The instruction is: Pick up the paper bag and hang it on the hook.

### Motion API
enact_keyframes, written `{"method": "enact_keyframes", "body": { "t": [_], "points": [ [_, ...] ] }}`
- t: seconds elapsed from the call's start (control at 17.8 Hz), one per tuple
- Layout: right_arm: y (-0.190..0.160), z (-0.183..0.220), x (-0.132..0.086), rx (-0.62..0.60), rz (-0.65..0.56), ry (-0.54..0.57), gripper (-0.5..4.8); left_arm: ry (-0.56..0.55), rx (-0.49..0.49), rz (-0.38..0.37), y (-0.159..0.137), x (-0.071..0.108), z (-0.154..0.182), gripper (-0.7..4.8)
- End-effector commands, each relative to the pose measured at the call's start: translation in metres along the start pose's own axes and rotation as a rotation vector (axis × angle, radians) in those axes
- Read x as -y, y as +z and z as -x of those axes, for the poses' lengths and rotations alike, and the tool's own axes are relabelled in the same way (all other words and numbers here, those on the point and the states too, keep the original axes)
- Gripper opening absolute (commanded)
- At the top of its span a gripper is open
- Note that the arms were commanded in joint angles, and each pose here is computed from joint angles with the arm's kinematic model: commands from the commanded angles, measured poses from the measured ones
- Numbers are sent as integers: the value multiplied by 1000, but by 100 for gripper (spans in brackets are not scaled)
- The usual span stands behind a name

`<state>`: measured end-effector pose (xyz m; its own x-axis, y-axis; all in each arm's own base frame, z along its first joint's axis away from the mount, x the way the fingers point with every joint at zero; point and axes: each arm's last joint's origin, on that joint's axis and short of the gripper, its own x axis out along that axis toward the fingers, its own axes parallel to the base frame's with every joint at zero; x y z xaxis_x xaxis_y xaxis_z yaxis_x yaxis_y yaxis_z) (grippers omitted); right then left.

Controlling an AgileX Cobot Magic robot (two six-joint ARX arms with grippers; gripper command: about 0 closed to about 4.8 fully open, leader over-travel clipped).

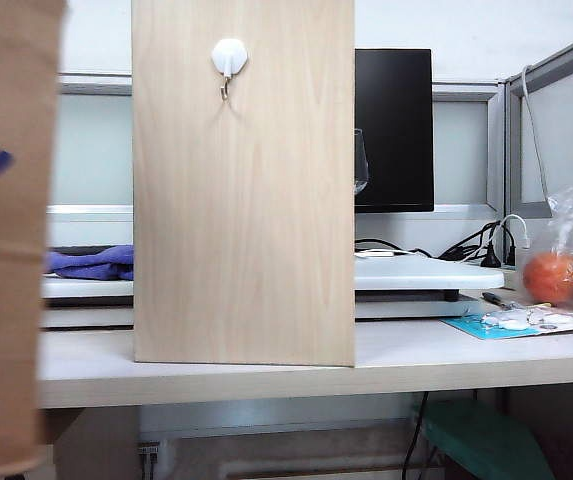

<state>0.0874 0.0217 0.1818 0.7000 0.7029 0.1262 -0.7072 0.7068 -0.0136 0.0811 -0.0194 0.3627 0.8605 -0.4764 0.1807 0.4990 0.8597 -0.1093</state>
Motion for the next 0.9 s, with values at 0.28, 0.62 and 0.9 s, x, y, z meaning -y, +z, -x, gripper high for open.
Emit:
{"method": "enact_keyframes", "body": {
  "t": [0.28, 0.62, 0.9],
  "points": [
    [-1, 0, 0, 3, 2, -2, 0, -167, 18, 74, 2, -4, -32, -6],
    [-1, 0, 0, 4, 2, -9, -1, -351, -77, 103, -26, 30, -86, -6],
    [-1, 0, 0, 4, 1, -9, 0, -357, -163, 27, -55, 54, -115, -6]
  ]
}}
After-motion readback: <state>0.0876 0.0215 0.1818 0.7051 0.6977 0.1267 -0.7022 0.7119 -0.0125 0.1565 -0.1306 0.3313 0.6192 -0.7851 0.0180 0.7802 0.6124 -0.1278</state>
